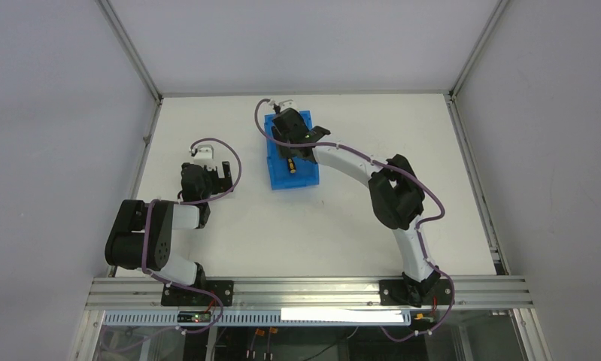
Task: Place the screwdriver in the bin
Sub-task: Place the screwdriver in the bin, then reset both arms
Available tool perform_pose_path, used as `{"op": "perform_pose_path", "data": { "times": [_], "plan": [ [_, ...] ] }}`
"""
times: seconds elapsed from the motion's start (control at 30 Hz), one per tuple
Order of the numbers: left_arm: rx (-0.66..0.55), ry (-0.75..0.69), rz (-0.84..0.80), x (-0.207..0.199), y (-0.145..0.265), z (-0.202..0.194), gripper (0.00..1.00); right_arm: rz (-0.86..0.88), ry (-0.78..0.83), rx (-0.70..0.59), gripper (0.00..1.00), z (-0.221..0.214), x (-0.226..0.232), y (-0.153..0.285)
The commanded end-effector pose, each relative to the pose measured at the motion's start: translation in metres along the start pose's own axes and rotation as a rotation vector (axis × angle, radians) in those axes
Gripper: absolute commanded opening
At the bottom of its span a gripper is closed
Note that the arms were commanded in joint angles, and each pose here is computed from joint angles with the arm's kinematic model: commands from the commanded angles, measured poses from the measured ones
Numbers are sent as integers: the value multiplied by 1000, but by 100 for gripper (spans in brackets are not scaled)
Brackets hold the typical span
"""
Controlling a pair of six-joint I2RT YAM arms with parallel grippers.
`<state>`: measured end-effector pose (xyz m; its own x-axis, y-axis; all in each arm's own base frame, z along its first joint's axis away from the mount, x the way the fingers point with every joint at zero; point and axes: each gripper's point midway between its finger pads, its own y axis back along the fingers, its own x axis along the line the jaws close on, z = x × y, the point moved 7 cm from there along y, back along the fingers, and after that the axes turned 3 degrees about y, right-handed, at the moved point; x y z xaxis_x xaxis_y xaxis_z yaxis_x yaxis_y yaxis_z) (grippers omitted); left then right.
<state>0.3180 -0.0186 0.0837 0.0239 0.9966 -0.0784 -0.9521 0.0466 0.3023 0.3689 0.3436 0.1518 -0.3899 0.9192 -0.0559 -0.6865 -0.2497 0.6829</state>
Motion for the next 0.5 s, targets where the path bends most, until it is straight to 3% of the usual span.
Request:
{"op": "perform_pose_path", "data": {
  "times": [0.0, 0.27, 0.33, 0.37, 0.4, 0.43, 0.47],
  "plan": [
    [-55, 12, 8, 3, -4, 15, 100, 14, -21, -114, 55, 49, 0, 42],
    [-54, 11, 7, 2, -4, 15, 100, 48, -12, -216, 58, 96, -2, 91],
    [-54, 12, 9, 3, -4, 15, 100, 50, -10, -247, 65, 108, -3, 103],
    [-55, 12, 7, 3, -3, 15, 100, 47, -6, -259, 73, 113, -5, 109],
    [-55, 11, 9, 3, -4, 15, 100, 47, -4, -276, 90, 119, -6, 115],
    [-54, 11, 9, 3, -4, 15, 100, 49, -1, -289, 98, 123, -7, 120],
    [-54, 11, 7, 3, -4, 15, 100, 48, 1, -300, 99, 128, -9, 126]
  ]
}}
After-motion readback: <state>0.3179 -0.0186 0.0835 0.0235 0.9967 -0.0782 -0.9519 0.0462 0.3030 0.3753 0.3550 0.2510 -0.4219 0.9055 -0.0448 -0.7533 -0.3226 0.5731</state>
